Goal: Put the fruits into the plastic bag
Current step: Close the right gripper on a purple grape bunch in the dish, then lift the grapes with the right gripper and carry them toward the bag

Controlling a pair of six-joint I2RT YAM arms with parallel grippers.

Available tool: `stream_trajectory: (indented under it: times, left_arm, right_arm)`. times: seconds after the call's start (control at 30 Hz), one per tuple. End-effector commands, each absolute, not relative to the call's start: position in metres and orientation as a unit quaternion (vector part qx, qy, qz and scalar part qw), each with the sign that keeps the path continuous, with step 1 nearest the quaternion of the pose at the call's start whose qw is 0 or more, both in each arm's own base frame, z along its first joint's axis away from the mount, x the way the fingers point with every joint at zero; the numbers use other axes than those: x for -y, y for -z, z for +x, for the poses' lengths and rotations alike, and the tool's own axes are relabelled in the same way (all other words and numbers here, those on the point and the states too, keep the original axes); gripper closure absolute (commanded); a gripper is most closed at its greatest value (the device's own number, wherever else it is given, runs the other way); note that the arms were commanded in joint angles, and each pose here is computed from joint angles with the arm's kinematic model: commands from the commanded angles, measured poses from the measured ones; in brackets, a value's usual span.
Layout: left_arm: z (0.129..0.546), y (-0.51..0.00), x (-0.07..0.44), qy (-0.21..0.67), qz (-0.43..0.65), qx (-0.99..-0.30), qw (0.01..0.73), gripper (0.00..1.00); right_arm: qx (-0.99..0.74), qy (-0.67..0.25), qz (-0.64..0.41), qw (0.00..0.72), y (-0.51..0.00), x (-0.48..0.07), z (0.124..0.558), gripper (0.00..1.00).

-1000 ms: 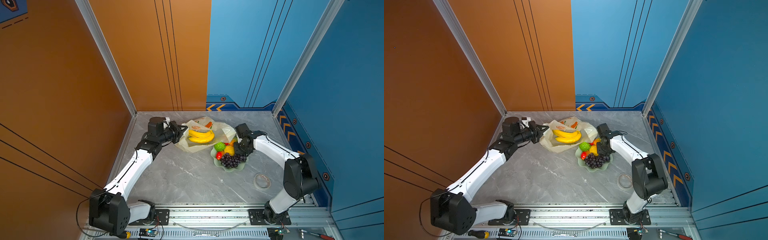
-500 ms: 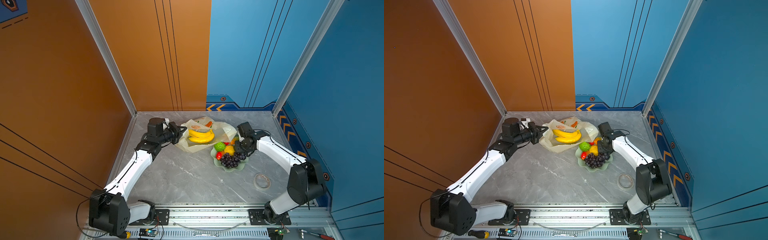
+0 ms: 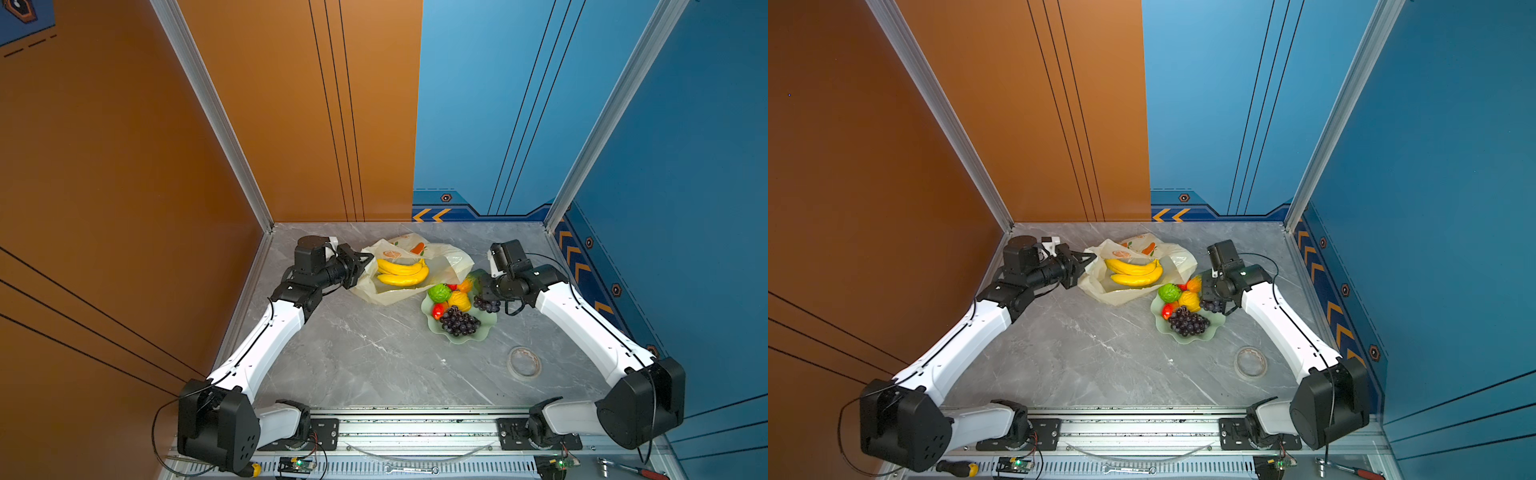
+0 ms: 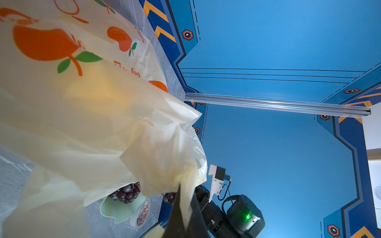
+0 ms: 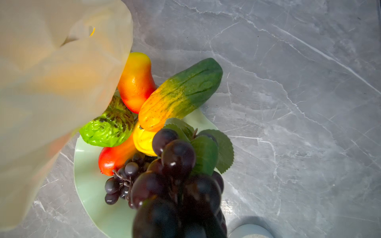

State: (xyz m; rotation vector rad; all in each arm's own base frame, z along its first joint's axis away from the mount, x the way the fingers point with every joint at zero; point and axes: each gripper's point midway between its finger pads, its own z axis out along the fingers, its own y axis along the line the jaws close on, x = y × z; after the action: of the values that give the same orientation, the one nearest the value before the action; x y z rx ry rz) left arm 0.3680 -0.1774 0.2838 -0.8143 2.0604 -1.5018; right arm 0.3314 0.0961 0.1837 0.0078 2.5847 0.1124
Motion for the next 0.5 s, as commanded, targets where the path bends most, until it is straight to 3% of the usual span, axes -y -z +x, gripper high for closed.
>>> stream_trajectory:
  times: [0.0,0.47]
  left_arm:
    - [0.365,-0.292,0.181,0.556,-0.287,-0.745,0.233,1.0]
    - [0.369,-0.291,0.195,0.558,-0.277,-0.748,0.229,1.0]
  right_arm:
    - [-0.951,-0.06,0.023,0.303,-0.222,-0.089,0.327,0.81]
    - [-0.895,-0.191,0.008,0.403,-0.343,-0.113,0.315,0.8]
